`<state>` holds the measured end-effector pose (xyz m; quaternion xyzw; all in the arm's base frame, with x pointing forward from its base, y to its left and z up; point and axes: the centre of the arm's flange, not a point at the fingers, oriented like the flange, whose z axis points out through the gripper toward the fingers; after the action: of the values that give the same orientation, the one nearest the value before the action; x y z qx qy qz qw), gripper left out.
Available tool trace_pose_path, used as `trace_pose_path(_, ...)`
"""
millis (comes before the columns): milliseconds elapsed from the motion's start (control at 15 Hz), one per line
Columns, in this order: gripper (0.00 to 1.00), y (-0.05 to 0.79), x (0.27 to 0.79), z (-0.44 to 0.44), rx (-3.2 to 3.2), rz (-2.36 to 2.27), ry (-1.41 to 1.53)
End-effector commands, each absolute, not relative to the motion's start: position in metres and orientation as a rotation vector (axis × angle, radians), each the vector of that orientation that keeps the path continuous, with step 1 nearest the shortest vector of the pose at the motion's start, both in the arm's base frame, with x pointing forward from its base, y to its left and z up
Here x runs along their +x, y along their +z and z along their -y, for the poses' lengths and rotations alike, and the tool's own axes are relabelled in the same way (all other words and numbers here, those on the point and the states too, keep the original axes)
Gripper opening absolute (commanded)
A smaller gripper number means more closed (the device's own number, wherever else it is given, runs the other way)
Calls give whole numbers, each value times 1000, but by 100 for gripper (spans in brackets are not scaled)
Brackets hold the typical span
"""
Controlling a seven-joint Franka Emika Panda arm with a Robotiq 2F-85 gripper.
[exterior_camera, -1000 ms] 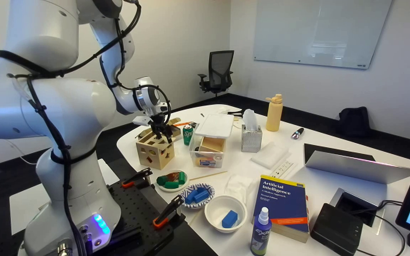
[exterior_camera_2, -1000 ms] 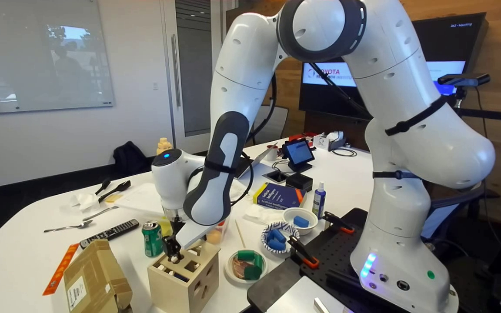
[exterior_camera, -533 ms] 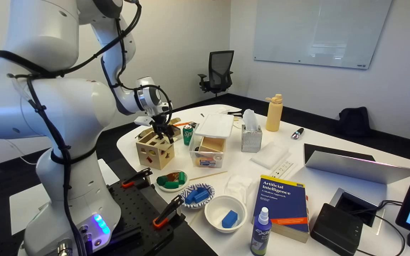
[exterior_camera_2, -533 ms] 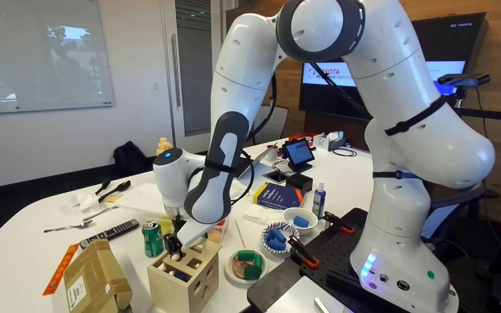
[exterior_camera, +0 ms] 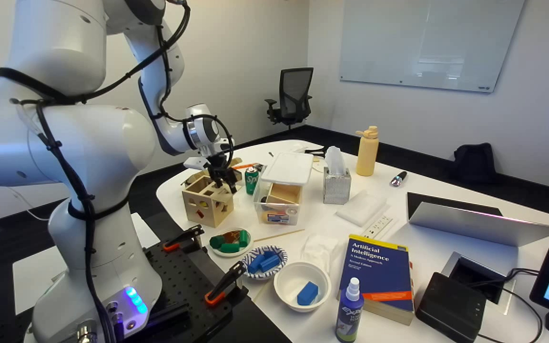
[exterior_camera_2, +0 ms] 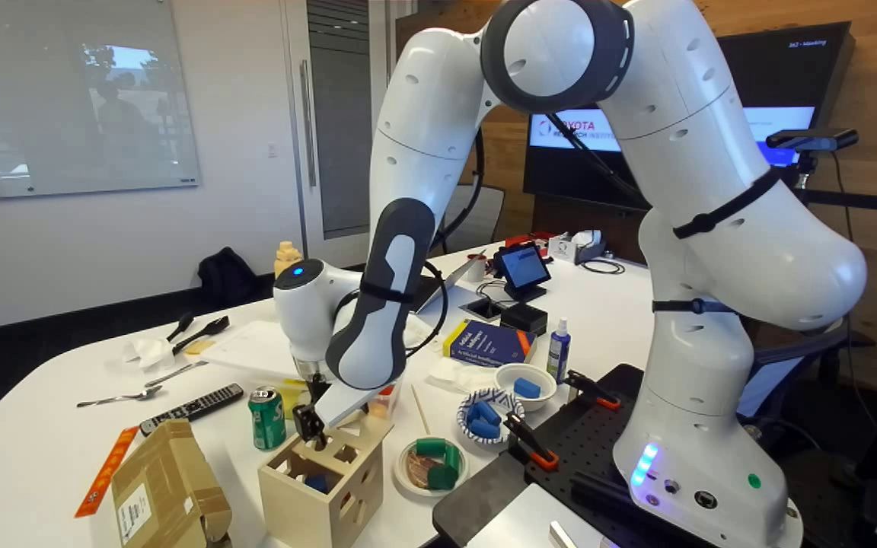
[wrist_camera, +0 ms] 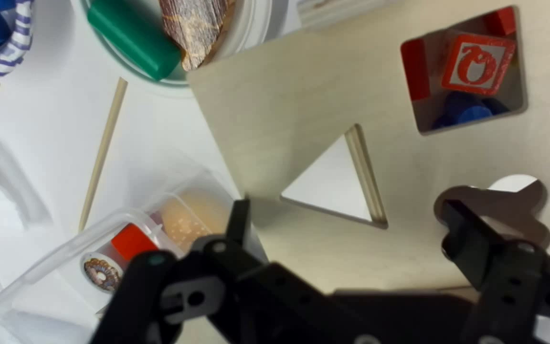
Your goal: Put the yellow block in the wooden box
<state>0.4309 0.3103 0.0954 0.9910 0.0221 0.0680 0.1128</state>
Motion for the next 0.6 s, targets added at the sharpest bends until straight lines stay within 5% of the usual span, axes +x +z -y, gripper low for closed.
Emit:
trace_pose_path(0,100,94,435,-307,2896,-45,245)
trace_pose_path(533,100,103,433,-304,2910,-31,233)
